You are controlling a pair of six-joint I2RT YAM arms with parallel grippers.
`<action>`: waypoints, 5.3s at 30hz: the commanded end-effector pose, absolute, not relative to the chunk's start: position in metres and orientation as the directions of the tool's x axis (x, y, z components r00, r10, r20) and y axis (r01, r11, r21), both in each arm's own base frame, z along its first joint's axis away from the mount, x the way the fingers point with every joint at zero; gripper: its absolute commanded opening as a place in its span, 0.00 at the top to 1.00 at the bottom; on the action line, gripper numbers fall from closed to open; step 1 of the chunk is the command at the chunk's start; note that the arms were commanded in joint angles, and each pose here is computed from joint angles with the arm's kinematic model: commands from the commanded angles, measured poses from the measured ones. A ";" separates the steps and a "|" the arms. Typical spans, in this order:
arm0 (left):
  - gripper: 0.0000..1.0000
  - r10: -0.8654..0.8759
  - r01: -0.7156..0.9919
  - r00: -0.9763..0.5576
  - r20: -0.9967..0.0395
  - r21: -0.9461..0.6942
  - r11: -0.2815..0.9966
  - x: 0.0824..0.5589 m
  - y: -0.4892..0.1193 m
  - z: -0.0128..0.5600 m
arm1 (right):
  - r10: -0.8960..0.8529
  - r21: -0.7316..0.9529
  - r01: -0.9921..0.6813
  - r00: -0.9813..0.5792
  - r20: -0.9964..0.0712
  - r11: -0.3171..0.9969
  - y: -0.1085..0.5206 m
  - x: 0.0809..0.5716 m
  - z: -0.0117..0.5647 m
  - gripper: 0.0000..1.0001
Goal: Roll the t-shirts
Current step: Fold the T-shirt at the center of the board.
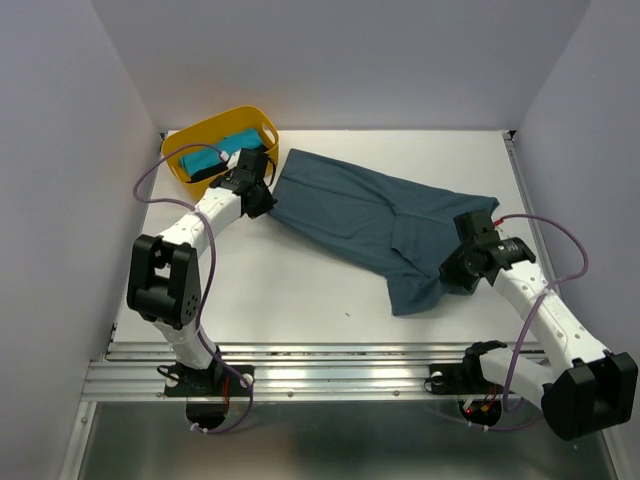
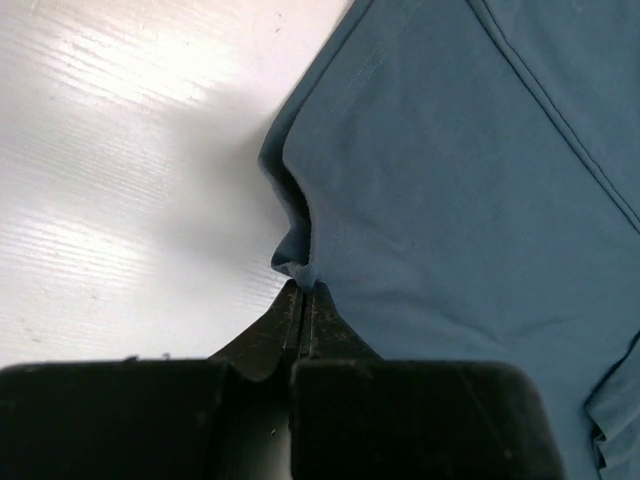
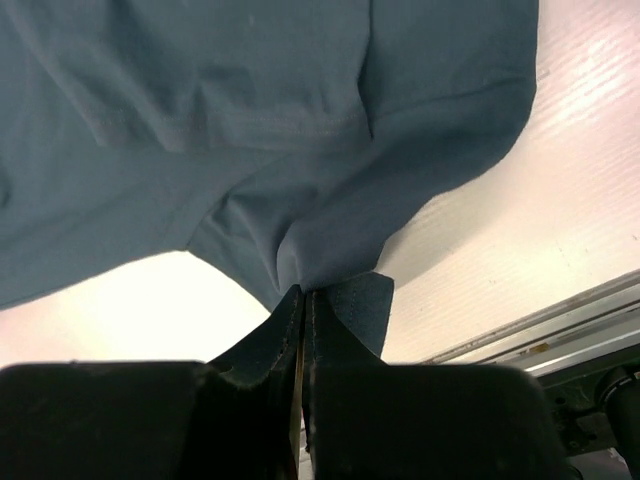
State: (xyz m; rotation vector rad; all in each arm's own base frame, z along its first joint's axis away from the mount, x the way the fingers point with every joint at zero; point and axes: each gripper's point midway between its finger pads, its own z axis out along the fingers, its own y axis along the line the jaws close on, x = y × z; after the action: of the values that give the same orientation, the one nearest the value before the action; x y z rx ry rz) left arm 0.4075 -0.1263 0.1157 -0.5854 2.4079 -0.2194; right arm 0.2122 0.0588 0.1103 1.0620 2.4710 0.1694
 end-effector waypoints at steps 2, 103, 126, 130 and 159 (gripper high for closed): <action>1.00 -0.425 -0.344 -0.693 -0.582 -0.251 0.905 0.421 -0.119 0.124 | 0.690 0.258 0.660 -0.557 -0.463 0.706 0.045 0.241 0.141 0.99; 0.53 -0.254 -0.173 -0.638 -0.727 -0.186 0.967 0.551 -0.160 0.142 | 0.621 0.151 0.674 -0.538 -0.570 0.723 -0.058 0.392 0.131 0.38; 0.29 -0.250 -0.022 -0.570 -0.782 -0.290 0.957 0.455 -0.180 0.263 | 0.720 0.432 0.580 -0.607 -0.335 0.690 0.015 0.354 0.075 0.52; 0.29 -0.242 -0.020 -0.577 -0.780 -0.282 0.959 0.443 -0.175 0.261 | 0.720 0.421 0.588 -0.615 -0.323 0.691 0.014 0.363 0.068 0.52; 0.31 -0.276 -0.059 -0.588 -0.760 -0.300 0.952 0.431 -0.170 0.251 | 0.757 0.546 0.528 -0.505 -0.414 0.651 0.012 0.414 0.095 0.99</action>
State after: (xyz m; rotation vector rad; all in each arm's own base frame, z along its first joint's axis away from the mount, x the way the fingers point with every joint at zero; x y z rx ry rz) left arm 0.4364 -0.1721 0.2285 -0.2153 2.2458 -0.2655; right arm 0.3786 0.0167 0.0618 1.0254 2.3697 0.4103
